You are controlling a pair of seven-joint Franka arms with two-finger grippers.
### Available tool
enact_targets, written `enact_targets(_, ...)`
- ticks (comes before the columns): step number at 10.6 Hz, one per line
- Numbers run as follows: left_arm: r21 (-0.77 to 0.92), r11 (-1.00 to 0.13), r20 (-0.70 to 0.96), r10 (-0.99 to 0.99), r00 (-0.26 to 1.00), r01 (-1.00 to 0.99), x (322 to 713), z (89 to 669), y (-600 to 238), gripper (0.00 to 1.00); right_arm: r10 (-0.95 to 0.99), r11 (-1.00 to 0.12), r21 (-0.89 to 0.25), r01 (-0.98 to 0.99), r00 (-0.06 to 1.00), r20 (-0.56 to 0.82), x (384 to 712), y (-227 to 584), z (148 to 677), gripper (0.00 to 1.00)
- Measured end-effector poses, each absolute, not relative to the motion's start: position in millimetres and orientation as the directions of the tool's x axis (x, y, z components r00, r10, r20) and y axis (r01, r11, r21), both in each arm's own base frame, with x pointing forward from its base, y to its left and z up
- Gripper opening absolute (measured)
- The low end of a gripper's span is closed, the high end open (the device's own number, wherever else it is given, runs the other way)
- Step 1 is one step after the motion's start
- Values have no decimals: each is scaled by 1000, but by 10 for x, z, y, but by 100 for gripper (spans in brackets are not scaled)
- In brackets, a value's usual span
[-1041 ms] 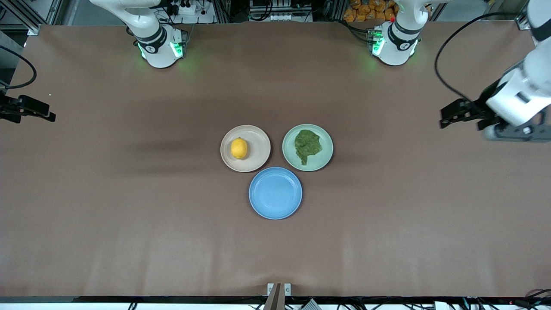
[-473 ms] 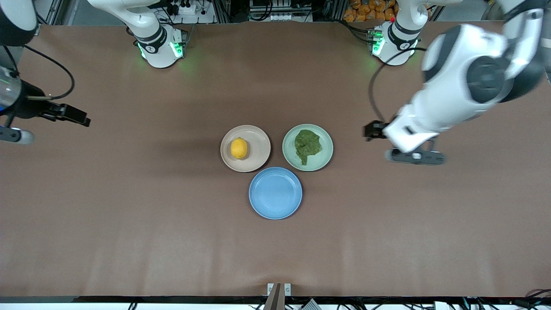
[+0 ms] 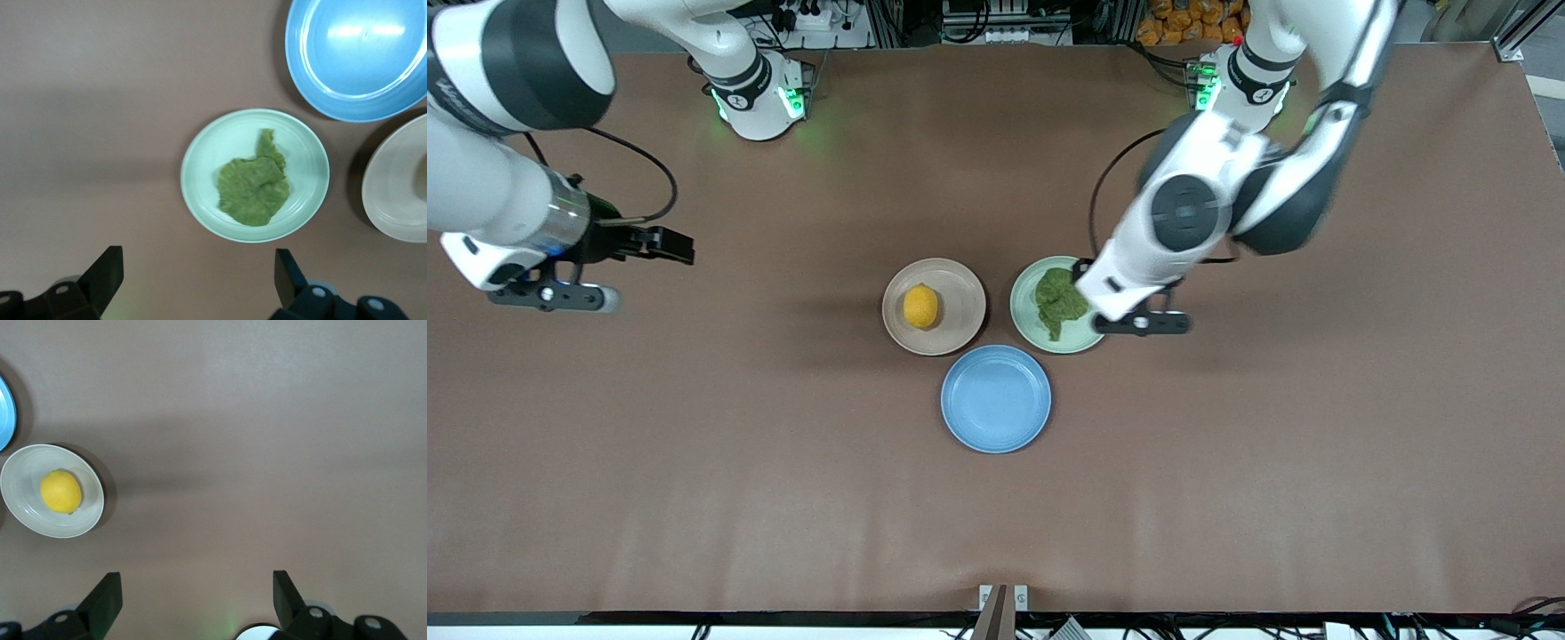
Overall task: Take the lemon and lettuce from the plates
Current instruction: 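Move the left gripper to the lettuce while the right gripper approaches the lemon, then close the left gripper on the lettuce while the right gripper lowers to the lemon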
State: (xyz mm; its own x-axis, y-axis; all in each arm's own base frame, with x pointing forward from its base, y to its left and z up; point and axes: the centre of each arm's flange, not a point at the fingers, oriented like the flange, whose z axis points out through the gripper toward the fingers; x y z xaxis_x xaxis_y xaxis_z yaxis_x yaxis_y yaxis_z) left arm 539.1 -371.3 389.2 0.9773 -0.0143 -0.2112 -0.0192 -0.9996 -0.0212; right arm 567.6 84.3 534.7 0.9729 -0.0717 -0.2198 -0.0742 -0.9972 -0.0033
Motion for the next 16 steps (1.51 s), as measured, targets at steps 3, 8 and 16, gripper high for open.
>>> enact_targets(3,-53,-997,-212,65,975,54,5094,3193,-4237,100,-97,-995,0,-99,970,-222,5723,1192,5168,100)
enact_targets(8,-71,-991,-189,127,974,115,4935,2177,-4465,100,-179,-983,5,-182,963,-200,5826,1865,4663,100)
enact_targets(16,-84,-987,-193,152,969,138,4827,1798,-4413,89,-296,-953,-25,-302,945,-140,5804,2737,3714,100)
